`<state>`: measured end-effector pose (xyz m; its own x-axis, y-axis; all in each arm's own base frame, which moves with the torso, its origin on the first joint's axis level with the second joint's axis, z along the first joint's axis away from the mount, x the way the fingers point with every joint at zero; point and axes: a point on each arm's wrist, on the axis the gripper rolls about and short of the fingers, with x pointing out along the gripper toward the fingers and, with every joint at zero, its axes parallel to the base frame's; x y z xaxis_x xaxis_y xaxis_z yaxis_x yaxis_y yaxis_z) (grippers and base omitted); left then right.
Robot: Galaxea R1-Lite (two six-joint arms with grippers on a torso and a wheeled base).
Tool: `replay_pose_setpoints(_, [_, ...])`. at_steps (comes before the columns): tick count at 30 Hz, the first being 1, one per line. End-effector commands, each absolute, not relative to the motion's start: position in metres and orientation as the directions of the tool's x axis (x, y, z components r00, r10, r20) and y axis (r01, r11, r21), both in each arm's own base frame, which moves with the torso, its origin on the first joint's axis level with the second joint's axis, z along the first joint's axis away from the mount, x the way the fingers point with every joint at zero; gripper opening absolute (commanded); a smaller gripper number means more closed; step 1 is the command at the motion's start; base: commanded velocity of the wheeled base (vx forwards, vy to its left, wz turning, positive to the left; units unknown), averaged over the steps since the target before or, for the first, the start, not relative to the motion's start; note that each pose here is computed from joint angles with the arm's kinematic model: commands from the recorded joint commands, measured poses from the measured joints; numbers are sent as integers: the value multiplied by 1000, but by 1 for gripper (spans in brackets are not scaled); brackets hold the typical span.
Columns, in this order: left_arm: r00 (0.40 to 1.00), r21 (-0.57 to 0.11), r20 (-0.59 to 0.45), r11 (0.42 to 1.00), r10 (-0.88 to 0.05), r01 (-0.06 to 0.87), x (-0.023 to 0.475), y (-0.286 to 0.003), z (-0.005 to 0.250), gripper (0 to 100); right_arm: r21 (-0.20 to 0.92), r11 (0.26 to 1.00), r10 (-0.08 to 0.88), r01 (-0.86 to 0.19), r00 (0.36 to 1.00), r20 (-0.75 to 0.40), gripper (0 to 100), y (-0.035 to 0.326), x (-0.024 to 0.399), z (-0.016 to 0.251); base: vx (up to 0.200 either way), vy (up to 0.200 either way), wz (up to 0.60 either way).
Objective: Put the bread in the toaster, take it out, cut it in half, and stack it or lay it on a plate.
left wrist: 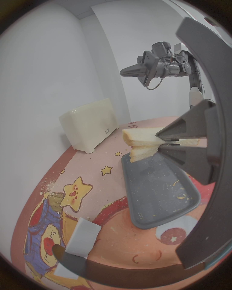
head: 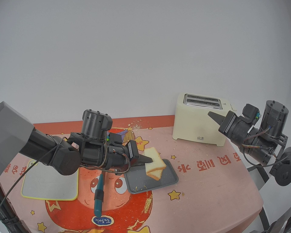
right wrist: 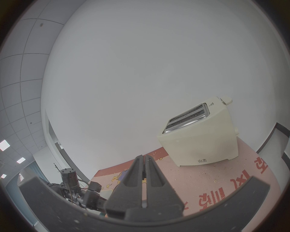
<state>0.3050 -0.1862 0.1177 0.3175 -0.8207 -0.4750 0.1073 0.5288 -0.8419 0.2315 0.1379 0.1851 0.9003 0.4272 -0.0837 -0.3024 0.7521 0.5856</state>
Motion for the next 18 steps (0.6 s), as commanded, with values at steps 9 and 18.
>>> replay_pose_setpoints(9, [286, -830, -518, 555, -806, 62, 314, -193, 93, 0, 573, 753, 433, -323, 899, -63, 0, 137, 227, 190, 0, 0, 0])
replay_pose_setpoints(18, [282, -832, -522, 553, -805, 39, 313, -193, 91, 0, 574, 749, 443, -331, 894, -63, 0, 140, 225, 190, 0, 0, 0])
